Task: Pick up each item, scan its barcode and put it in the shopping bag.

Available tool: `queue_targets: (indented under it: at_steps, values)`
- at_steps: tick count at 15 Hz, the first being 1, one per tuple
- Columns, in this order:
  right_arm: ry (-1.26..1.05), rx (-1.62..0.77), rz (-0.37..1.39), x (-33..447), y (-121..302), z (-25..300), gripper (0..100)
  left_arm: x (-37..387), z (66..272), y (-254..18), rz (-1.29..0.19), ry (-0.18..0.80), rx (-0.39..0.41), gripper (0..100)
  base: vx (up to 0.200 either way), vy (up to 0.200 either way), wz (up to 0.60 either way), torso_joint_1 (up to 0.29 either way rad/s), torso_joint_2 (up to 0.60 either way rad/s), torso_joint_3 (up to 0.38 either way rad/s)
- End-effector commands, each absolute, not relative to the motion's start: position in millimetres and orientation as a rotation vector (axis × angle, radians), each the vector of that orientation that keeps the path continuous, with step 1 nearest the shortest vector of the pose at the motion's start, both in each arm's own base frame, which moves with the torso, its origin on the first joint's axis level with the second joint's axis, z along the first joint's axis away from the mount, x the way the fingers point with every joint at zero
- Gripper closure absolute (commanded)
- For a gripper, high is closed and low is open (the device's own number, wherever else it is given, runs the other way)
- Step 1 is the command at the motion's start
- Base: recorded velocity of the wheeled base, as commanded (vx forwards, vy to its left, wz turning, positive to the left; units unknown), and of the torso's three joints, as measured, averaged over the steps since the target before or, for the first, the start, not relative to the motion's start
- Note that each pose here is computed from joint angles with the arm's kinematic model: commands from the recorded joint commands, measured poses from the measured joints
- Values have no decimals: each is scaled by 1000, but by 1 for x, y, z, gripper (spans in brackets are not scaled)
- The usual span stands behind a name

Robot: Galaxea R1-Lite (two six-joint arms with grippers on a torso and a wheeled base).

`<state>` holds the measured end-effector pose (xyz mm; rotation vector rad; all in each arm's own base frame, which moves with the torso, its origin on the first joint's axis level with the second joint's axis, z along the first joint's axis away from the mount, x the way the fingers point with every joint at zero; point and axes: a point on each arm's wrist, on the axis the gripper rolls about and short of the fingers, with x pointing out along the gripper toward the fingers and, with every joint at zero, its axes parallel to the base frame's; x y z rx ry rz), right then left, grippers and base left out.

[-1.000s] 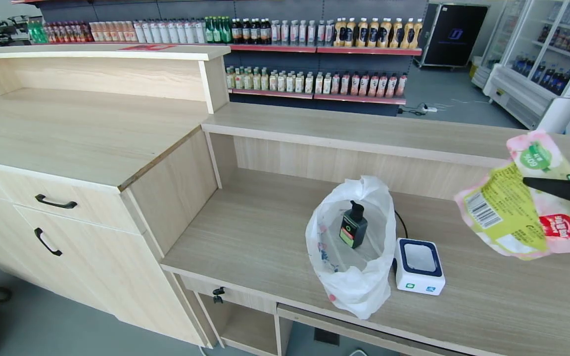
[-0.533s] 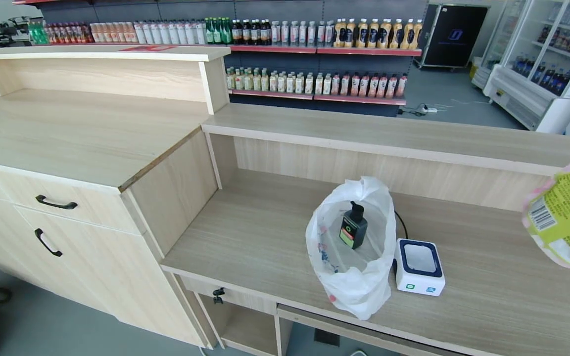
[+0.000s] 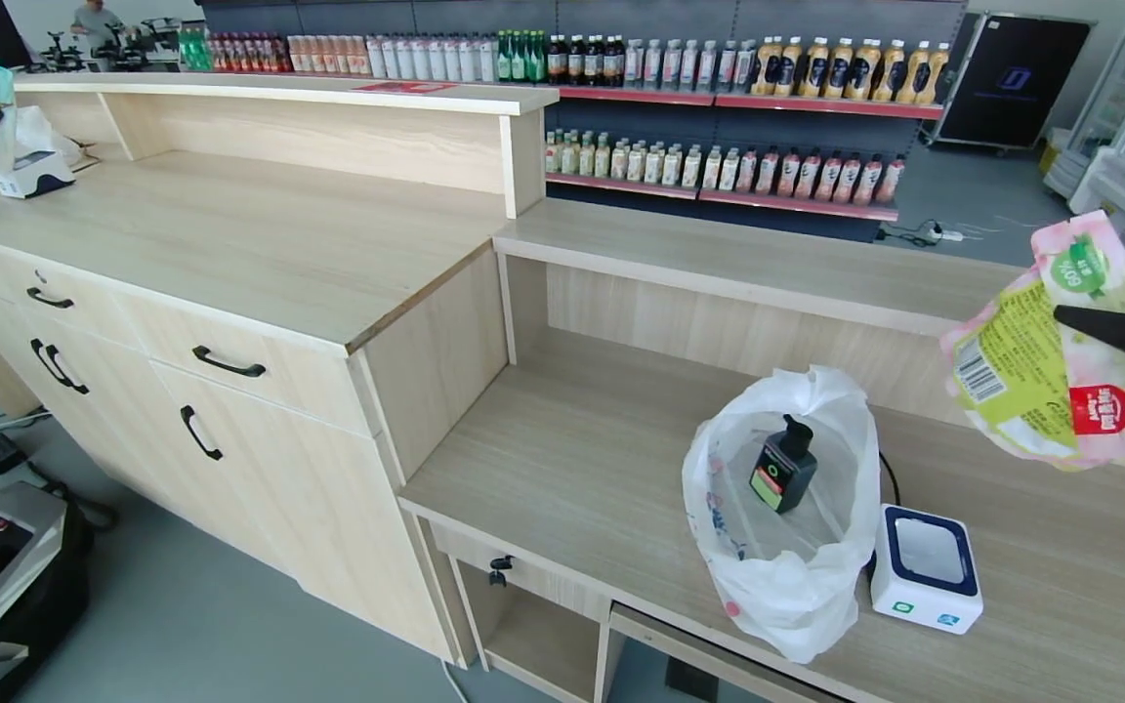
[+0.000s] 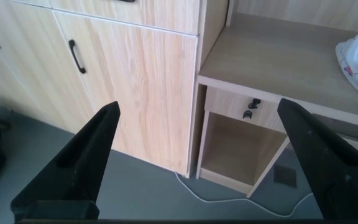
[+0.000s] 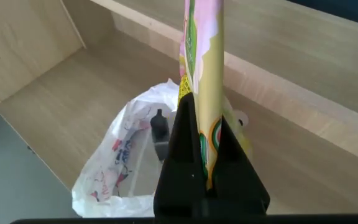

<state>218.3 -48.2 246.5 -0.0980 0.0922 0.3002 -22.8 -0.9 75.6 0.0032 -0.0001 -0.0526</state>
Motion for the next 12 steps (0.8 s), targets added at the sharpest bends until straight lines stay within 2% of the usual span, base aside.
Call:
queue_targets:
  at_steps: [1, 5, 12]
  values:
    - [185, -62, 381, 242, -36, 216, 100, -23, 76, -1, -54, 1, 3, 0, 0, 0, 0, 0, 0, 0]
    - [276, -21, 493, 242, -21, 181, 100, -23, 76, -1, -54, 1, 3, 0, 0, 0, 0, 0, 0, 0]
    - [370, -4, 522, 230, -15, 153, 100, -23, 76, -1, -52, 1, 3, 0, 0, 0, 0, 0, 0, 0]
